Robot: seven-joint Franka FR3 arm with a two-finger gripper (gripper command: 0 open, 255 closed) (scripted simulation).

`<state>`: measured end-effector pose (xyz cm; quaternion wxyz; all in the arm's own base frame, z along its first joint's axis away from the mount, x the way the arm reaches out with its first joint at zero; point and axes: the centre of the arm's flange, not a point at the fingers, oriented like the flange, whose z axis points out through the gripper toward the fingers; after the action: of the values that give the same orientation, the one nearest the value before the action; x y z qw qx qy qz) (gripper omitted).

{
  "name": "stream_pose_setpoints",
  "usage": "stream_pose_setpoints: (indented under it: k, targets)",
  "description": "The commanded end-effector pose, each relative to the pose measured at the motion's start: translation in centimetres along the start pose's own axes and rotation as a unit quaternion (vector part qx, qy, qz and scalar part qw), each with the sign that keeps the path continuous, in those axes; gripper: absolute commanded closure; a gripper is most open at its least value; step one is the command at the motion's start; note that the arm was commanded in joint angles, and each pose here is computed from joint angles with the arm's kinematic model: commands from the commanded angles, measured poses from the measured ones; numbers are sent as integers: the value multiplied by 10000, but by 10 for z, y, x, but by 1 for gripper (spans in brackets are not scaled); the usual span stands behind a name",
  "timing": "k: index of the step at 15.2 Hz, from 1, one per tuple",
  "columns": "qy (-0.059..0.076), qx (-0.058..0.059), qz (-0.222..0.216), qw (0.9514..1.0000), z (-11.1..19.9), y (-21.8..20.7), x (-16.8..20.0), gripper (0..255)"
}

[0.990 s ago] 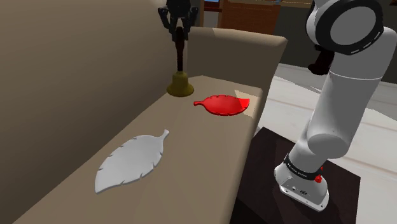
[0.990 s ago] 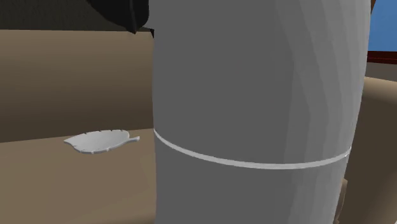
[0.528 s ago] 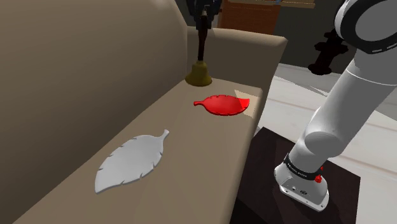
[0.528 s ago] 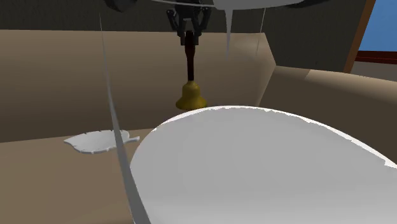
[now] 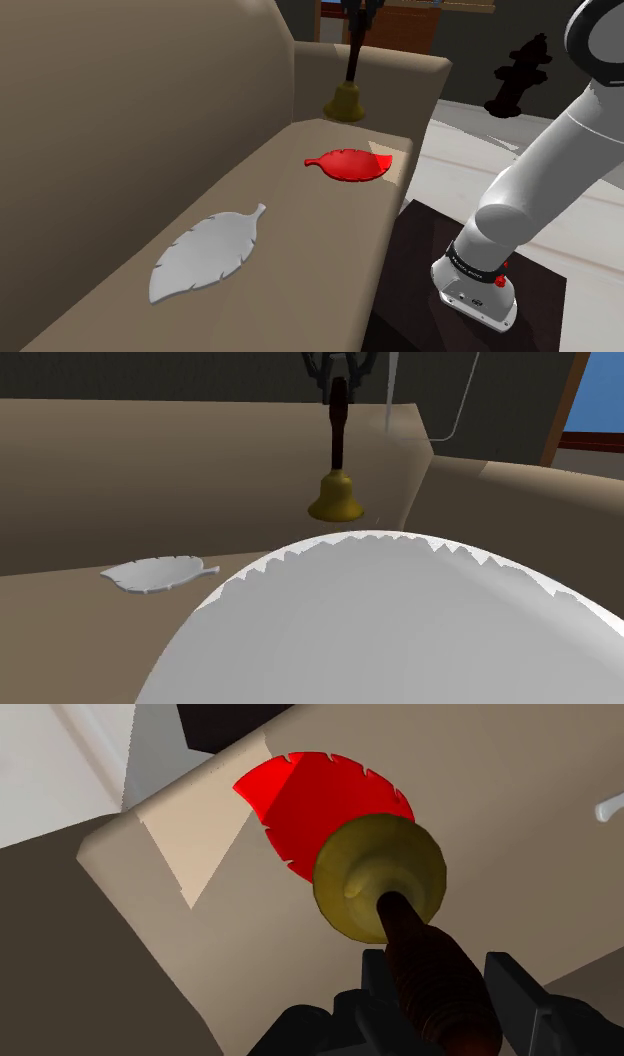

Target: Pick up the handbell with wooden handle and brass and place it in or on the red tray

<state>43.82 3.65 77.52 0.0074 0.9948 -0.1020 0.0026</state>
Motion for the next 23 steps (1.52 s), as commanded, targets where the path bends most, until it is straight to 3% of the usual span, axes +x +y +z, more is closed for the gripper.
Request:
stream_pose_setpoints:
  k: [1, 23]
  targets:
    - [-1, 3, -7, 10000, -9, 27, -9, 255]
    - [-1, 3, -7, 10000, 107, 25, -10, 255]
